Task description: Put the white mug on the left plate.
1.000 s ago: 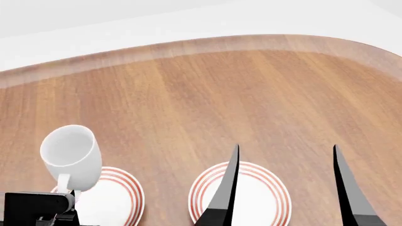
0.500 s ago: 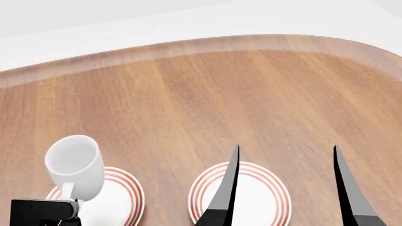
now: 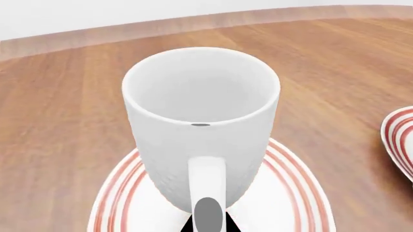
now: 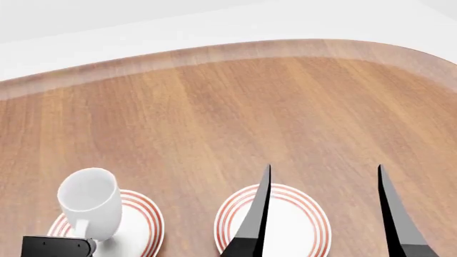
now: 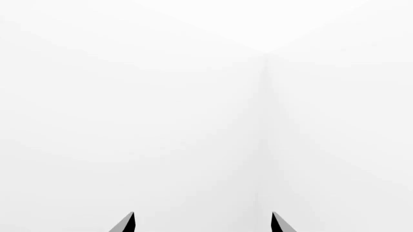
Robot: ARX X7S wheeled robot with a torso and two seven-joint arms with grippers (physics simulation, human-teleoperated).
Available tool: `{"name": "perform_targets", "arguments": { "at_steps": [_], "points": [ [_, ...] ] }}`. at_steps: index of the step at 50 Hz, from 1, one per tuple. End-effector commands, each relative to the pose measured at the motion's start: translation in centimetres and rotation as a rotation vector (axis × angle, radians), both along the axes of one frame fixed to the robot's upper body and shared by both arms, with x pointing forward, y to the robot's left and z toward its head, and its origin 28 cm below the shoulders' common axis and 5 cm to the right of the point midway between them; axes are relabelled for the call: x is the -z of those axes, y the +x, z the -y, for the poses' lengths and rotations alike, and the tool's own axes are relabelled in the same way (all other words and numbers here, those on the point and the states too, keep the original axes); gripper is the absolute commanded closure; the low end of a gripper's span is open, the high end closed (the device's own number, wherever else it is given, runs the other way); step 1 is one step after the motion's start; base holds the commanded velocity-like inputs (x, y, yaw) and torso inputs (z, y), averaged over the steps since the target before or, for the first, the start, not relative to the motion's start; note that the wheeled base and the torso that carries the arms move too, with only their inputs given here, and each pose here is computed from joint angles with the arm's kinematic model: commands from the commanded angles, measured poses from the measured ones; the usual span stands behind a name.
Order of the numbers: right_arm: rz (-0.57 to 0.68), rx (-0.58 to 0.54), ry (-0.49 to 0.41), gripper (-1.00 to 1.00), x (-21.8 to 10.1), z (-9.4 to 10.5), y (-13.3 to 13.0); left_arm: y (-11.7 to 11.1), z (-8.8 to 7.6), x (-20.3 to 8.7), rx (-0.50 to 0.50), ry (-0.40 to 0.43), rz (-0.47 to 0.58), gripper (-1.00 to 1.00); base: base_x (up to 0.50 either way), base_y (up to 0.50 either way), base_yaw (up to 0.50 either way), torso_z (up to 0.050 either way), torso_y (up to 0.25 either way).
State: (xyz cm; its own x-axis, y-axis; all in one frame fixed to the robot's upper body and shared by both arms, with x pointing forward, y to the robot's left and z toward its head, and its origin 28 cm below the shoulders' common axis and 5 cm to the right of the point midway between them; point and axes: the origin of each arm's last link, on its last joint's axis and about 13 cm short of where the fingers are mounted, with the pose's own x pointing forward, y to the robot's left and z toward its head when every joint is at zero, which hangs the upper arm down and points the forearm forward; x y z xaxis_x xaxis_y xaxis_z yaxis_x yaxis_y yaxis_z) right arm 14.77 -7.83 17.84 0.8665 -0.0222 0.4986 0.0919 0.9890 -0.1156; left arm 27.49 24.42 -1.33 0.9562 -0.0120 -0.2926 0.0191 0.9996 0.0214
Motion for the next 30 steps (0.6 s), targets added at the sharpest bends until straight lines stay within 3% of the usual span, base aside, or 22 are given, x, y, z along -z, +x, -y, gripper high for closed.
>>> {"name": "perform_targets", "arguments": {
  "at_steps": [1,30],
  "points": [
    [0.0,-0.001,-0.001,-1.0,0.0,0.0,0.0,0.2,0.0,0.7,0.002,0.006,-0.009,1.0,0.0,0.0,0.0,0.0,0.0],
    [0.004,0.001,-0.002,-1.0,0.0,0.0,0.0,0.2,0.0,1.5,0.004,0.013,-0.036,1.0,0.0,0.0,0.0,0.0,0.0]
  ]
}}
